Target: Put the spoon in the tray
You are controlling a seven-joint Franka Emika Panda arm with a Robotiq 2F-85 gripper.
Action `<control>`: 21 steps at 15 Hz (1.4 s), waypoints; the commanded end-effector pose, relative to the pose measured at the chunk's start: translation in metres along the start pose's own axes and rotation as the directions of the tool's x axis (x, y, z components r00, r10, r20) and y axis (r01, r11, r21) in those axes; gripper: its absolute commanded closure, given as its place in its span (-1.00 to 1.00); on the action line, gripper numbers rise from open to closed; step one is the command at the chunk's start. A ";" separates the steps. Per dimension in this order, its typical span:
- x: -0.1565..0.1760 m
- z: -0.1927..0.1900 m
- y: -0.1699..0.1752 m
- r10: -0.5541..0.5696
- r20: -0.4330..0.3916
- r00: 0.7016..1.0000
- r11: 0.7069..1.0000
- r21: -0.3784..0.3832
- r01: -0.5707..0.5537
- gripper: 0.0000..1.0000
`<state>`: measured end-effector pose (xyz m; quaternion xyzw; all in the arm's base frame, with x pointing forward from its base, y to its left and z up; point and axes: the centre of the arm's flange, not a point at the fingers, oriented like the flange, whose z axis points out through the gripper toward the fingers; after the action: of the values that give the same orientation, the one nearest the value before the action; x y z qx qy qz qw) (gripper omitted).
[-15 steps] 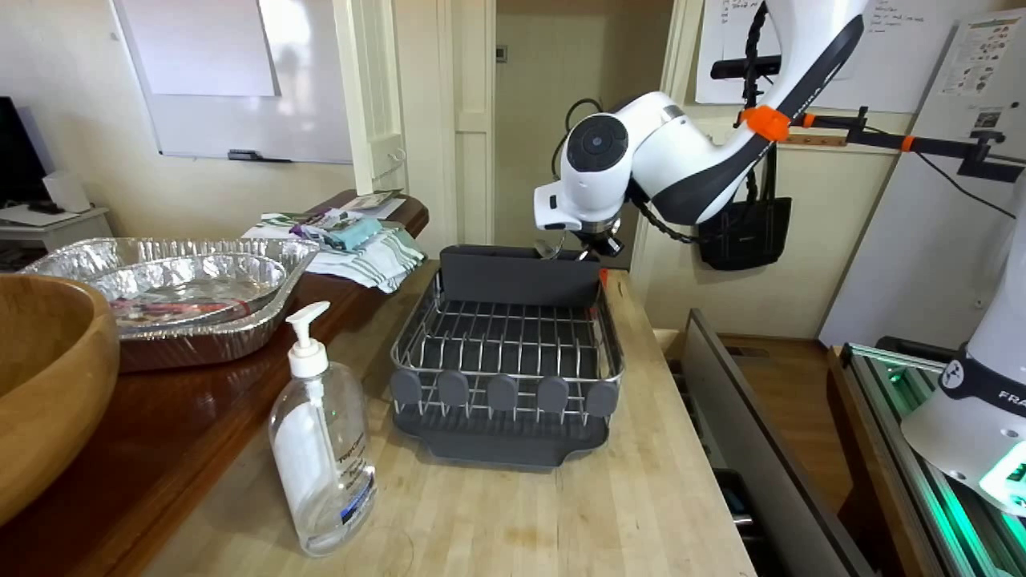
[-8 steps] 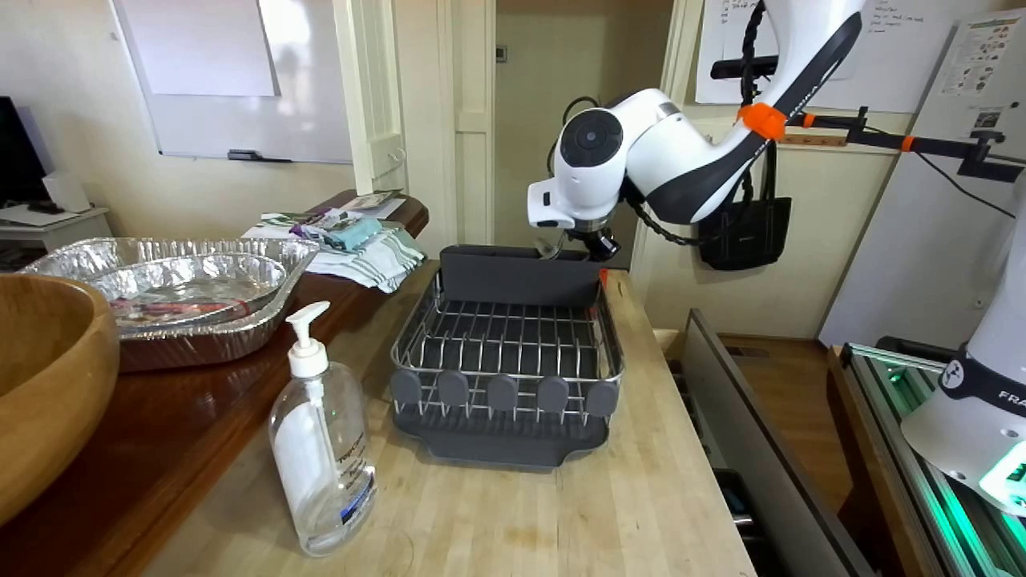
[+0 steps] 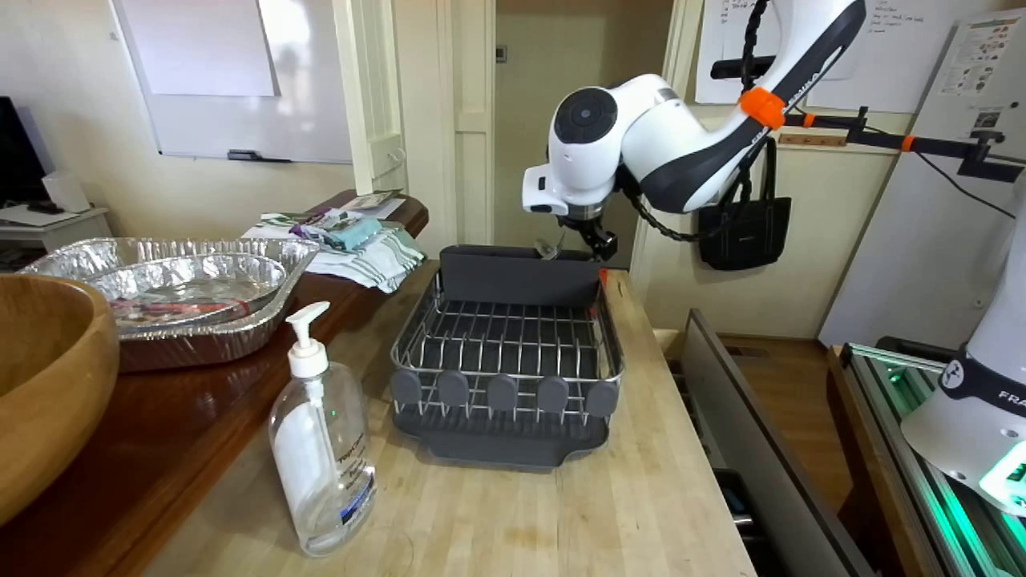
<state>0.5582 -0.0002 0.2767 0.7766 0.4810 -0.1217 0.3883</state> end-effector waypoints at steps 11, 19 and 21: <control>-0.057 -0.042 0.024 0.480 -0.181 0.858 0.847 0.350 -0.400 -1.00; -0.106 -0.058 0.052 0.780 -0.107 0.617 0.547 0.595 -0.589 -1.00; -0.119 -0.056 0.057 0.834 -0.113 0.540 0.477 0.638 -0.604 -1.00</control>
<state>0.5466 -0.0380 0.3983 0.9807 0.1573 0.0556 0.1021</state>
